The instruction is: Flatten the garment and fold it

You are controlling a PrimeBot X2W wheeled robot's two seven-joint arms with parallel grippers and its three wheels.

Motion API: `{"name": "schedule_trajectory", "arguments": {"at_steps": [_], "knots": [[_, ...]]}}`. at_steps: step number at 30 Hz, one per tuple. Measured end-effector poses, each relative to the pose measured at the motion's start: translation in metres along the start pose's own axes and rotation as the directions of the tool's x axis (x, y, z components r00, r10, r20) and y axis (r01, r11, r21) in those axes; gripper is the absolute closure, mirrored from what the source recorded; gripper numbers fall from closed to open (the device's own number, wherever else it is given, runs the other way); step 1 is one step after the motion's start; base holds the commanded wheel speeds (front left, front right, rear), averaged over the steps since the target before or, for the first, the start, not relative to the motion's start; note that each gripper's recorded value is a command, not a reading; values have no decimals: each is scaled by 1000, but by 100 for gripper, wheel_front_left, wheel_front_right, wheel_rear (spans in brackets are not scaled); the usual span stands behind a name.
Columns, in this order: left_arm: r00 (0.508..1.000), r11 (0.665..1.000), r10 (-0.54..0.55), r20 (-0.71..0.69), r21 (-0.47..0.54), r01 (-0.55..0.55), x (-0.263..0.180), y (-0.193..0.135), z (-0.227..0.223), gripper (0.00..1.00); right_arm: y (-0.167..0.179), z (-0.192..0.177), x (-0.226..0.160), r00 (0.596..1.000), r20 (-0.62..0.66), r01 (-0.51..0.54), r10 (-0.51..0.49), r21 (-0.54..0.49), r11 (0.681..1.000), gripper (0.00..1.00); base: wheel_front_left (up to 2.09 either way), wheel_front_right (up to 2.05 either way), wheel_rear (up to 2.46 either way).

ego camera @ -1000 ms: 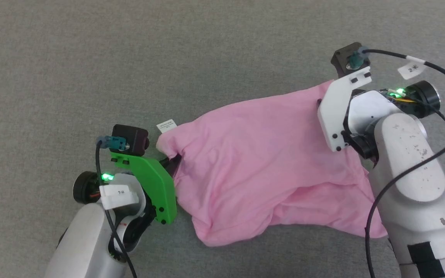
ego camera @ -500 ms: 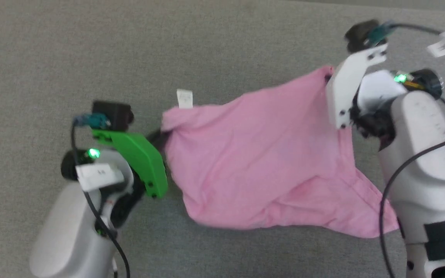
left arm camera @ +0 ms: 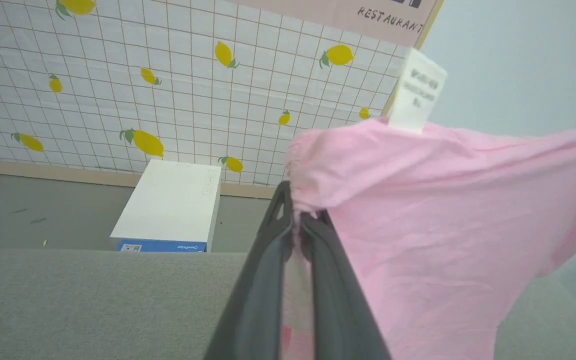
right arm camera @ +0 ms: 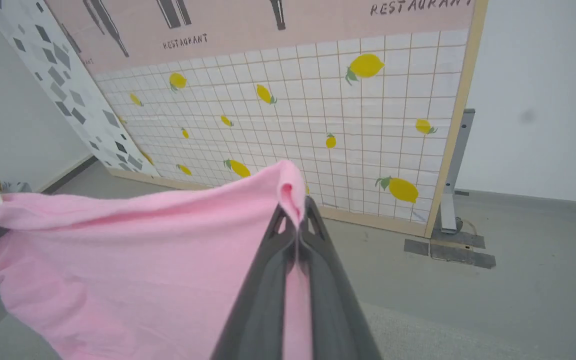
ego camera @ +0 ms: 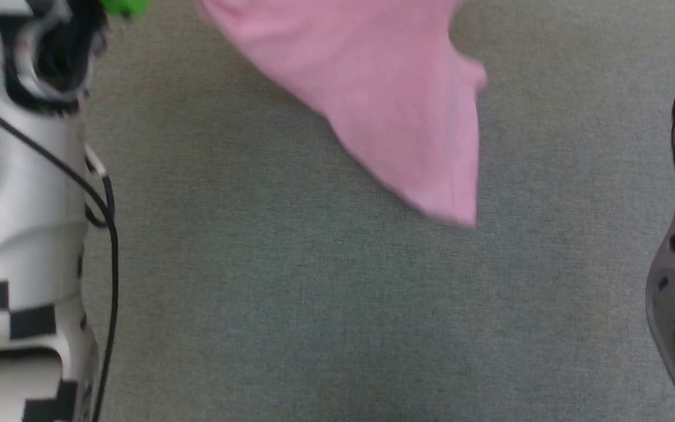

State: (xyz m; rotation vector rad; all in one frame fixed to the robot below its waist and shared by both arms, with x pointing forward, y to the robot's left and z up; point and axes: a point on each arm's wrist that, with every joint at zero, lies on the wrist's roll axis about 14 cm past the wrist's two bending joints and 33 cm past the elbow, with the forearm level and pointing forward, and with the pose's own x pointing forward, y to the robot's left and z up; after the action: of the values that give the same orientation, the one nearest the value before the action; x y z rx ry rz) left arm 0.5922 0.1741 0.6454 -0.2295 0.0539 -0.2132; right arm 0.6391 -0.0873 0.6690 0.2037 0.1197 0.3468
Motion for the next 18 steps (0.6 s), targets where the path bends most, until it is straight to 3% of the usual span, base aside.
{"name": "schedule_trajectory", "arguments": {"at_steps": [3, 8, 13, 18], "knots": [[997, 1000, 3, 77, -22, -1, 19, 1, 25, 100, -1, 33, 7, 992, 124, -10, 7, 20, 1000, 100, 0, 0, 0], [987, 999, 11, 162, 34, -17, 36, 8, 46, 100, 2, 63, 16, 968, 251, -32, 25, 27, 999, 100, 0, 0, 0], [981, 999, -12, 194, 38, 5, 35, 9, 40, 100, 17, 57, 19, 967, 245, -75, 68, 18, 997, 100, 0, 0, 0], [990, 999, -27, 136, -12, 29, 16, 10, -11, 100, 28, 18, 7, 980, 166, -115, 109, 26, 993, 100, 0, 0, 0]]}}
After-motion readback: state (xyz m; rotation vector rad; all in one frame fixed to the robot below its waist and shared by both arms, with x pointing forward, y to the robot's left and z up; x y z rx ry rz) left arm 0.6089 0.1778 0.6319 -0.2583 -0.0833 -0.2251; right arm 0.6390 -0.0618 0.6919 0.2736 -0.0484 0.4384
